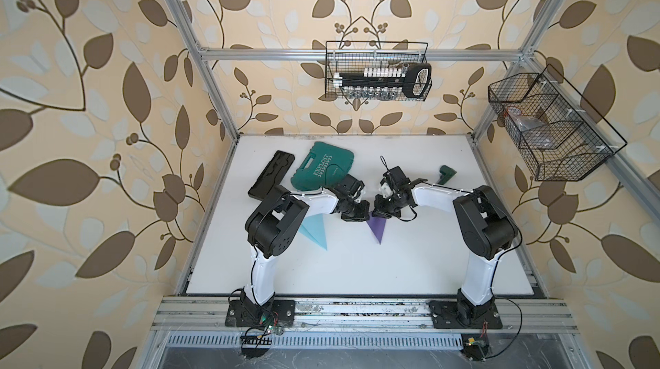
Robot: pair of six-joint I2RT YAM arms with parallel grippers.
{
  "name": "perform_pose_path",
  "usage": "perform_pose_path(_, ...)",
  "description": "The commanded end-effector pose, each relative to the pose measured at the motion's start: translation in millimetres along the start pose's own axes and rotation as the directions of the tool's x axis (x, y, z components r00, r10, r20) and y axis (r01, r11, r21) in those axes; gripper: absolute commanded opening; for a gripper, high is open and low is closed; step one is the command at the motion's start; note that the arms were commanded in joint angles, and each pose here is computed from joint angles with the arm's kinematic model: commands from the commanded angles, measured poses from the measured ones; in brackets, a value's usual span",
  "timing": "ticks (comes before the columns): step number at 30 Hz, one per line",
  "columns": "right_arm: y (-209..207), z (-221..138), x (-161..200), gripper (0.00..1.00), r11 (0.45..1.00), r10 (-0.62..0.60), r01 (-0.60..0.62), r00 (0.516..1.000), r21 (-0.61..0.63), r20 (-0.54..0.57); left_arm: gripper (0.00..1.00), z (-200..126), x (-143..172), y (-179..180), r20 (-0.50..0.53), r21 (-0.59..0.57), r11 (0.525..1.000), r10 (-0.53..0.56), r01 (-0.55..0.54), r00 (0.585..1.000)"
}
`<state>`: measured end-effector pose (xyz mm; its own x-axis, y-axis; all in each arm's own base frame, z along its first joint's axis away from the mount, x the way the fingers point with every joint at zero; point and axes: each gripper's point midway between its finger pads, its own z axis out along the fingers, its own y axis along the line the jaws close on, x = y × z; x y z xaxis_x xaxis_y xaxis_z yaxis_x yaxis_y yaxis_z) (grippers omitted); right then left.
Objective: Fold the square paper diagonally
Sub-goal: Fold the paper at the center of the board.
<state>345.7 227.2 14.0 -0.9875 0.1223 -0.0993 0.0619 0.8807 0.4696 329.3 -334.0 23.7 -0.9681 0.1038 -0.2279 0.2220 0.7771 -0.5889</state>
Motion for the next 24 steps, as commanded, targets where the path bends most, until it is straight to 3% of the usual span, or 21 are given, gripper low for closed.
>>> perform_pose_path(1,-22,2,18,0.0,0.997,-0.004,0.007,0.999,0.071,-0.046,0.0,17,28,50,-0.084,-0.166,0.983,-0.089,0.074,0.992)
perform_pose_path(10,-22,-1,19,0.0,0.997,-0.021,0.024,0.999,0.076,-0.045,0.0,17,27,48,-0.09,-0.159,0.985,-0.08,0.065,0.993)
perform_pose_path(24,-20,10,28,0.0,0.992,-0.069,0.077,0.994,0.099,-0.084,0.0,-29,-5,-22,0.062,0.063,0.998,0.026,-0.03,0.998)
